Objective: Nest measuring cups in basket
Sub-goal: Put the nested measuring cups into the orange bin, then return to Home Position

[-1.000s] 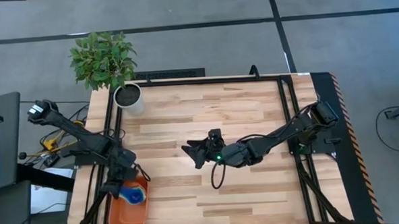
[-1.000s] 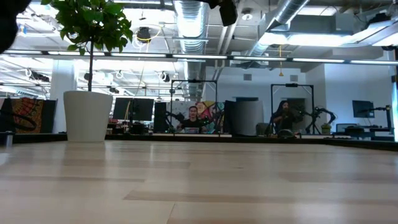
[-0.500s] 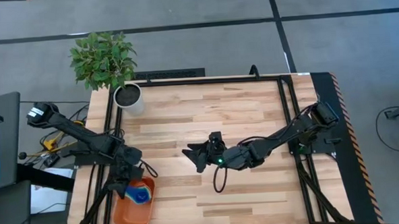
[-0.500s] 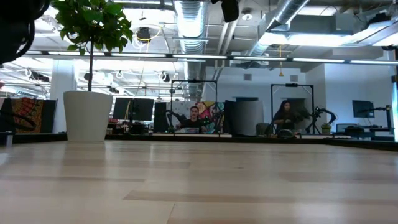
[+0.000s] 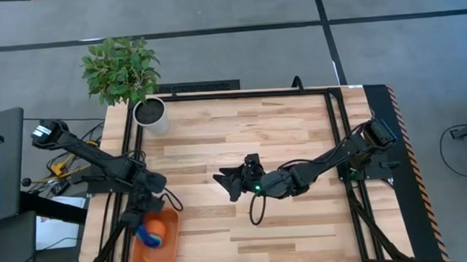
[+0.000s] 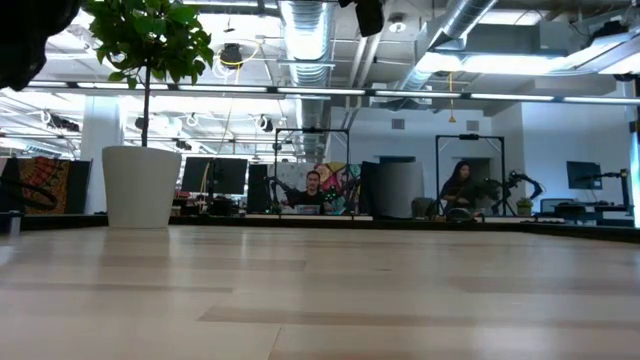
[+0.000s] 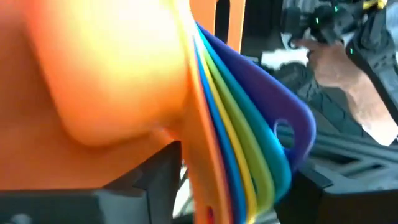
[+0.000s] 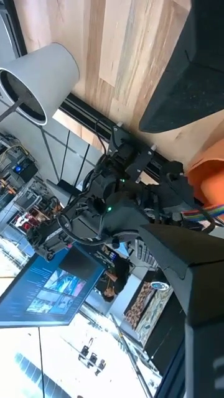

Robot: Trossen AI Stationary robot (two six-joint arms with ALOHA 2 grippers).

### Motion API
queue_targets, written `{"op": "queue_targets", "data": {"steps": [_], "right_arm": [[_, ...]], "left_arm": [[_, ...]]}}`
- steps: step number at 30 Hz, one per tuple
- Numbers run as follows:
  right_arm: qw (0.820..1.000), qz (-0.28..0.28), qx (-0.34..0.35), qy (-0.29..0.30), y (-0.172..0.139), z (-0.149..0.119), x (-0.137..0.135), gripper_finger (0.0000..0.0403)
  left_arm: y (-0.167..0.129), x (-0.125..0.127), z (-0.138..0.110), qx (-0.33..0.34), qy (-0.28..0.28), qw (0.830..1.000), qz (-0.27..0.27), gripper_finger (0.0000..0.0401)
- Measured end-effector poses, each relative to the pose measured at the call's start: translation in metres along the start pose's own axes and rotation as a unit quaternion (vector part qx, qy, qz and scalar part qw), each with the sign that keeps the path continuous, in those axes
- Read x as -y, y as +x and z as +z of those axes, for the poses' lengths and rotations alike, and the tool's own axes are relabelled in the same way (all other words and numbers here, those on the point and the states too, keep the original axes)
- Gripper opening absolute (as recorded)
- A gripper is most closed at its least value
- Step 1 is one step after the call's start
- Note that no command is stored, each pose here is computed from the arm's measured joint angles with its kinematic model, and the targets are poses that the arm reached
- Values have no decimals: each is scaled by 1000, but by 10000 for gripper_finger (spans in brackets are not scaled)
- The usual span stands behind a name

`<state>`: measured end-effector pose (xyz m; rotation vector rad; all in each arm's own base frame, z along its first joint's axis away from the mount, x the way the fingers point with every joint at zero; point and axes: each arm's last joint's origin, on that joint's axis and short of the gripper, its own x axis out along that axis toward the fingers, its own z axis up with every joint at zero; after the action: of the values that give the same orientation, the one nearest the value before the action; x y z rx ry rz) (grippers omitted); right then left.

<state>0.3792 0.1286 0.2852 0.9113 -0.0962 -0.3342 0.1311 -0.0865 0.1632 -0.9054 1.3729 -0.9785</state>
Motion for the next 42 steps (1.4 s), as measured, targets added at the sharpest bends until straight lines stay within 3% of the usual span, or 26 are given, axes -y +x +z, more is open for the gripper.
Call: {"op": "queue_targets", "data": {"steps": [9, 16, 25, 29, 33, 36, 39, 42], "right_arm": [[1000, 4, -6, 0, 0, 0, 0, 276], [1000, 6, -8, 1, 0, 0, 0, 276], [1000, 7, -9, 1, 0, 0, 0, 276], [1000, 8, -10, 1, -1, -2, -1, 276], [1000, 11, -7, -8, -2, 0, -3, 276], [1000, 20, 0, -18, -6, 8, -8, 276], [999, 29, 8, -42, -12, 19, -15, 276], [996, 40, 20, -77, -21, 35, -24, 275]], "left_arm": [[-1, -5, -9, -48, -36, 998, -1, 221], [-4, 11, -2, -34, -4, 999, 9, 222], [-15, 28, -7, -48, -2, 995, 85, 222], [-26, 47, -10, -47, 13, 988, 147, 222], [-42, 71, -8, -10, 52, 971, 231, 222], [-54, 90, 2, 61, 92, 953, 283, 222], [-66, 109, 15, 145, 153, 924, 320, 222], [-80, 125, 29, 237, 212, 879, 354, 215]]}}
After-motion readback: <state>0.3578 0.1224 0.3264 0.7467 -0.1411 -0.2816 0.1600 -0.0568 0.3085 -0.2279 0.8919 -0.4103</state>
